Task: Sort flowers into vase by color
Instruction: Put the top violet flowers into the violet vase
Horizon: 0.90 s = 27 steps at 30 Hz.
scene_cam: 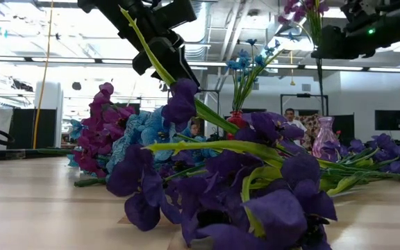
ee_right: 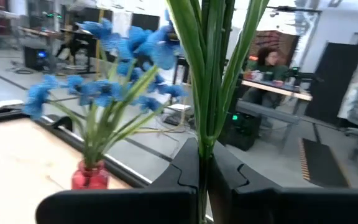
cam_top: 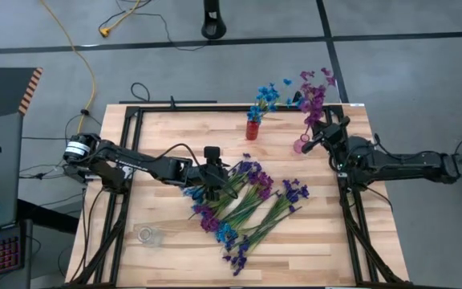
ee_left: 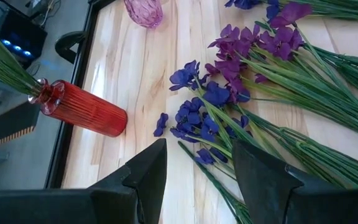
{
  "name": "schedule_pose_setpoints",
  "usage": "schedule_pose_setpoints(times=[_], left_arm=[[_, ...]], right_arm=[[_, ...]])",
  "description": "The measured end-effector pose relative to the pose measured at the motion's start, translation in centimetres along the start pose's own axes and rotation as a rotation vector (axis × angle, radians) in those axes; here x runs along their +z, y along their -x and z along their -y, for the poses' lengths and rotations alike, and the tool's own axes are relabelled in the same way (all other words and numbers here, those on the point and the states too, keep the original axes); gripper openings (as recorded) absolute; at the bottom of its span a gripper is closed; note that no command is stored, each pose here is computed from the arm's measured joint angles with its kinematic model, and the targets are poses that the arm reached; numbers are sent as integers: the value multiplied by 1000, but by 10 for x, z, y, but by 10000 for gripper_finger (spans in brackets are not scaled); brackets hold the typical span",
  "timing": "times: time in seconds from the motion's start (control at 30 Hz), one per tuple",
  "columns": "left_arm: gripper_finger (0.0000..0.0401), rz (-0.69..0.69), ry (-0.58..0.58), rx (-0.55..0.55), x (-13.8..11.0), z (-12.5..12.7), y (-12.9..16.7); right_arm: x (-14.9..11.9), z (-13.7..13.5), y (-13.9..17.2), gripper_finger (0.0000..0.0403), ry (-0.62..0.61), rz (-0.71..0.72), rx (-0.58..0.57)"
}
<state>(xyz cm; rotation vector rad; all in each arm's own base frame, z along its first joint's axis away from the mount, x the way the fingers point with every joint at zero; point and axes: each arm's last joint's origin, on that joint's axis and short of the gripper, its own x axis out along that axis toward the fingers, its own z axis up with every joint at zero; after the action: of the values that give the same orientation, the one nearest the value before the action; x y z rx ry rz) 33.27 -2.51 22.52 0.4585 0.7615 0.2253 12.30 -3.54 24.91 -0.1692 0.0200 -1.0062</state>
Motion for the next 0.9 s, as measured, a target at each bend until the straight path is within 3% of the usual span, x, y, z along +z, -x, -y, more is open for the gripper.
schedule_pose_setpoints(times=[0.9], left_arm=[[170,0,26,1,0,0,0]], right_arm=[[-19,-3,1,36,19,-134,35]])
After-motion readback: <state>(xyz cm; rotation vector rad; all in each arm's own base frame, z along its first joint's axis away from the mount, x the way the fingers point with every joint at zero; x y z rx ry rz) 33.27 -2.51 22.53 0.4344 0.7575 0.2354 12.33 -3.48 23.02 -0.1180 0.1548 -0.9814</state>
